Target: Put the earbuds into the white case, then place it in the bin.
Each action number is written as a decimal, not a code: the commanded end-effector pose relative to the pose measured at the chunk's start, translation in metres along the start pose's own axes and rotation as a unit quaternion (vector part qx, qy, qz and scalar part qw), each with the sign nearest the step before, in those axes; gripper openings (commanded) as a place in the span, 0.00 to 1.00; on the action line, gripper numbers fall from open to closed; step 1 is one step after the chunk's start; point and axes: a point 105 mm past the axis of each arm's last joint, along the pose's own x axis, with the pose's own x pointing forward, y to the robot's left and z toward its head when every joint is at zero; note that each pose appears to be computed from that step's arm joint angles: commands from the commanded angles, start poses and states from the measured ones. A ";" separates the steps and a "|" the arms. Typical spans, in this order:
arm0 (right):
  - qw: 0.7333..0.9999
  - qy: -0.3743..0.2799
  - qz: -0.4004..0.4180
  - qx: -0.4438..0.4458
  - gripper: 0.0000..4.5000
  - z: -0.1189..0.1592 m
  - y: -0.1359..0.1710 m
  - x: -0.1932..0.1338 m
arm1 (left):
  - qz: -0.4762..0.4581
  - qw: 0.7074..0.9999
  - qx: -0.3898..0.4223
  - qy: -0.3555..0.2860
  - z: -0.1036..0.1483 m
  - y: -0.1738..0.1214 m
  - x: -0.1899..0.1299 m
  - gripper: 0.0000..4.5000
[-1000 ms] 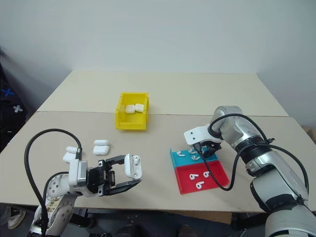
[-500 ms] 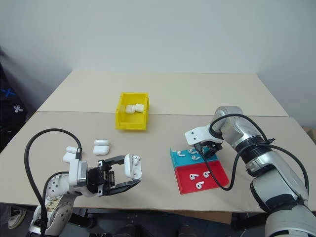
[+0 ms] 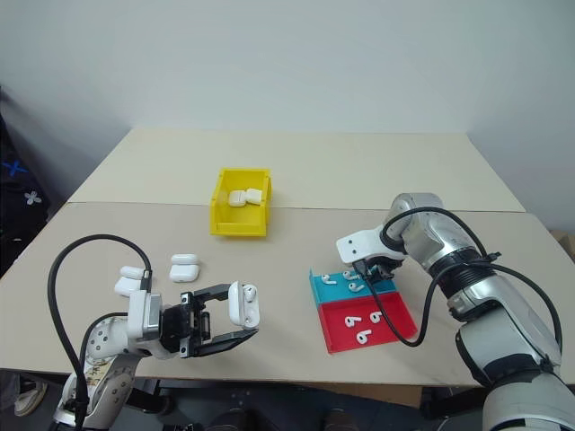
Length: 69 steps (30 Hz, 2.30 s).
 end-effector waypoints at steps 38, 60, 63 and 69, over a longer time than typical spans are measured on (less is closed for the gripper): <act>0.998 -0.036 -0.042 0.000 0.19 0.003 -0.006 -0.019 | -0.001 1.000 0.024 -0.007 0.008 0.003 0.002 0.61; 0.738 -0.643 -0.097 0.179 0.19 0.101 0.044 -0.202 | 0.015 0.994 0.054 -0.093 0.046 0.042 0.023 0.61; 0.727 -0.653 -0.076 0.197 0.19 0.106 0.050 -0.197 | 0.015 0.994 0.046 -0.099 0.049 0.047 0.029 0.61; 0.703 -0.678 -0.057 0.209 0.19 0.122 0.051 -0.187 | 0.014 0.993 0.043 -0.108 0.052 0.053 0.038 0.61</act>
